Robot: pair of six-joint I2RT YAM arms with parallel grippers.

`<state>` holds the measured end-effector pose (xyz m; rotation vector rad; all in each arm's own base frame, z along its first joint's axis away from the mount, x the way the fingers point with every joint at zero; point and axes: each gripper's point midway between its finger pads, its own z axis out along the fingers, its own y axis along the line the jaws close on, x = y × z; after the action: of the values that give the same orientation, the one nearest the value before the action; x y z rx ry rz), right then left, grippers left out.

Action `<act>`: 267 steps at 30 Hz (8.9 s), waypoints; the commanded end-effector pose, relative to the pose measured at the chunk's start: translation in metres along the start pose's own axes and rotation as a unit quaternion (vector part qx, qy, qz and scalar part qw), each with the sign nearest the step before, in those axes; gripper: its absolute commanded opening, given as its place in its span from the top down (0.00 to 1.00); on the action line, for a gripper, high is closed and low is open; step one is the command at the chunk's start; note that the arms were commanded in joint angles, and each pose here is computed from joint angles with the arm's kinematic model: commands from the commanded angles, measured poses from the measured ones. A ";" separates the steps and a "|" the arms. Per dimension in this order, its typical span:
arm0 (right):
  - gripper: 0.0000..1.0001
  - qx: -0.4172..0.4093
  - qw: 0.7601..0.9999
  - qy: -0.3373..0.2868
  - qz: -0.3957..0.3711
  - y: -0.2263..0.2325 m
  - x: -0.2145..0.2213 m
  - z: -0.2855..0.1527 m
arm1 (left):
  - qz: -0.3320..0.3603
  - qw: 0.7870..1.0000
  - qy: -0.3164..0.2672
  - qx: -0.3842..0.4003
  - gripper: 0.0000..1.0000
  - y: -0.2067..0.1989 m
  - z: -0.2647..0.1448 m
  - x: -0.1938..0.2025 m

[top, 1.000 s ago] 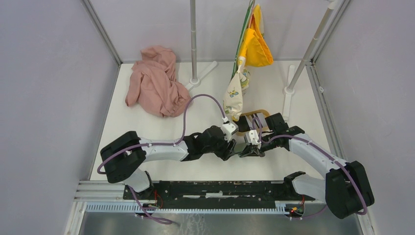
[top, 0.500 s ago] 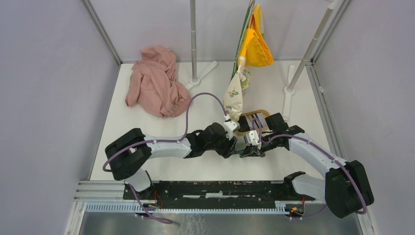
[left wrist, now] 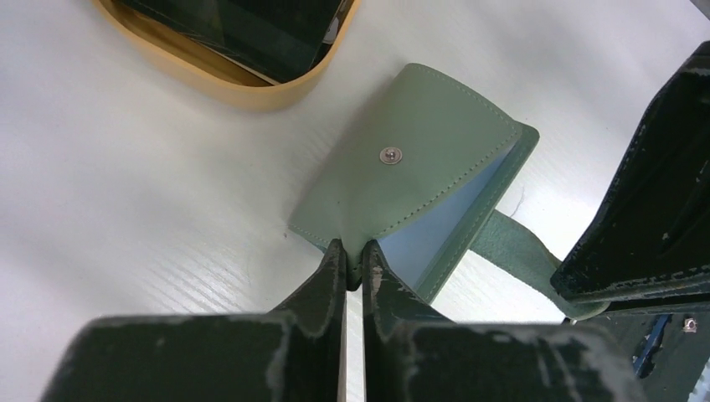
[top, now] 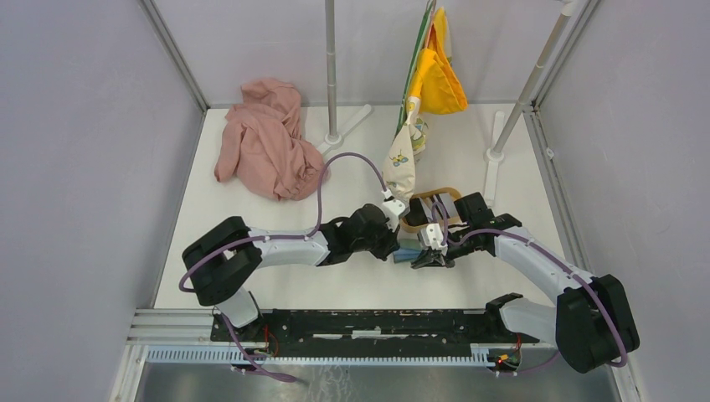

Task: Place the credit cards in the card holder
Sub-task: Open the card holder at the center of the board.

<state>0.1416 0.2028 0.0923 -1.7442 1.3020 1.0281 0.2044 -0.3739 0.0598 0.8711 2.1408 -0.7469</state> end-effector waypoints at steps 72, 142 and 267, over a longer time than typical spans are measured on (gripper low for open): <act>0.76 0.143 0.980 0.092 0.105 -0.058 0.043 0.027 | -0.471 0.858 -0.182 0.094 0.78 -0.044 -0.040 0.057; 0.66 0.045 0.985 0.031 0.162 -0.046 0.024 0.026 | -0.402 0.861 -0.247 -0.188 0.98 0.040 -0.089 0.053; 0.59 0.024 0.999 -0.044 -0.002 -0.028 -0.035 -0.001 | -0.185 0.979 0.003 -0.089 0.86 -0.014 -0.008 0.030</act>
<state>0.1866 0.2273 0.1276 -1.4780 1.5315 1.1246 0.1689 -0.3656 0.0597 0.1773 2.2730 -0.9395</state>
